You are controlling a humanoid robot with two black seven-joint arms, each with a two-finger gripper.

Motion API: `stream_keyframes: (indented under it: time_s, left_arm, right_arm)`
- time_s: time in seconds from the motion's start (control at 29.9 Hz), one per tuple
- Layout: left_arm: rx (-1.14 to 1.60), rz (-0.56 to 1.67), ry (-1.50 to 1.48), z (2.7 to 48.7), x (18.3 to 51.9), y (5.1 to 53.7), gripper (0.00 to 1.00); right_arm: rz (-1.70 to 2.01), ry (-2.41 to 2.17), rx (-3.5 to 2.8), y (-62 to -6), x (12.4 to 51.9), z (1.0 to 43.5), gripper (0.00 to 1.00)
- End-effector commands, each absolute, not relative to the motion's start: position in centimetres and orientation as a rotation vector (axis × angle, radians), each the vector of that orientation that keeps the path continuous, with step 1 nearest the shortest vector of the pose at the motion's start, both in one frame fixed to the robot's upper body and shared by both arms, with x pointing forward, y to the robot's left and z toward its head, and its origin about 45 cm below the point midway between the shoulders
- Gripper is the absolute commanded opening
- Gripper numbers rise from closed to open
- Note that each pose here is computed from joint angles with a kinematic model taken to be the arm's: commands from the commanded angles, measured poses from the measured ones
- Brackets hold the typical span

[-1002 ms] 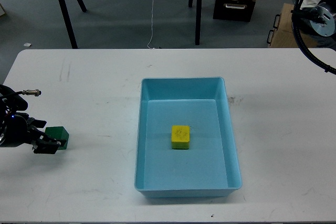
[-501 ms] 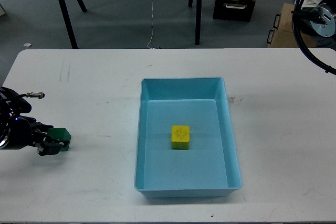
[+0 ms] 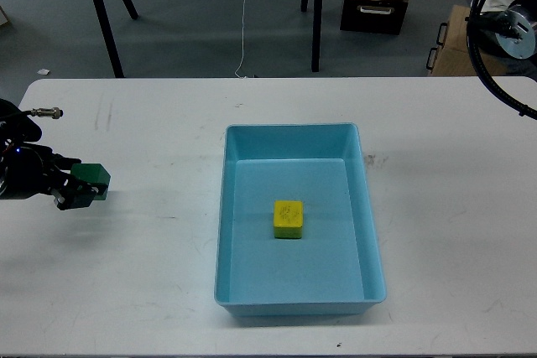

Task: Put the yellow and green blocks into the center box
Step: 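Lift the green cube and carry it over the blue bin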

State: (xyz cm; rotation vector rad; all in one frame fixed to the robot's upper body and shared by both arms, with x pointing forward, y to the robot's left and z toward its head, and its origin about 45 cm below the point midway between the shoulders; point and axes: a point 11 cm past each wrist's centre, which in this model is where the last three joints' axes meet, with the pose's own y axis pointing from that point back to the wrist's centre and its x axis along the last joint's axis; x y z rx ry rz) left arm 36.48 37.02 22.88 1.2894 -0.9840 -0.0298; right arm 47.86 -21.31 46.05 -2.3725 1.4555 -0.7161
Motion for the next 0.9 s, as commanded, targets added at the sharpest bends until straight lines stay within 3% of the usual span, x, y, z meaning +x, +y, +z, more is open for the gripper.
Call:
stream_keyframes:
  time_s: [0.0,0.2,0.37,0.6,0.87]
  left_arm:
    - [1.214,-0.006,-1.088,26.6,37.9,34.1,0.4]
    - [1.067,-0.027,-1.314,32.7,39.4,26.9,0.4]
    - [0.908,-0.081,-1.424,34.3,39.6,19.6,0.4]
    - [0.762,-0.225,-1.462,32.4,37.7,12.0,0.4]
    - [0.673,-0.362,-1.471,30.1,35.4,6.6,0.4]
  right_arm:
    - [-0.73,1.469,-2.334,-22.2,47.9,47.2,0.99]
    - [-0.761,1.524,-2.293,-24.5,47.9,48.1,0.99]
    - [-0.77,1.543,-2.287,-25.2,47.9,48.1,0.99]
    - [-0.775,1.56,-2.274,-25.4,48.0,48.2,0.99]
    - [-0.758,1.584,-2.257,-26.2,48.1,47.9,0.99]
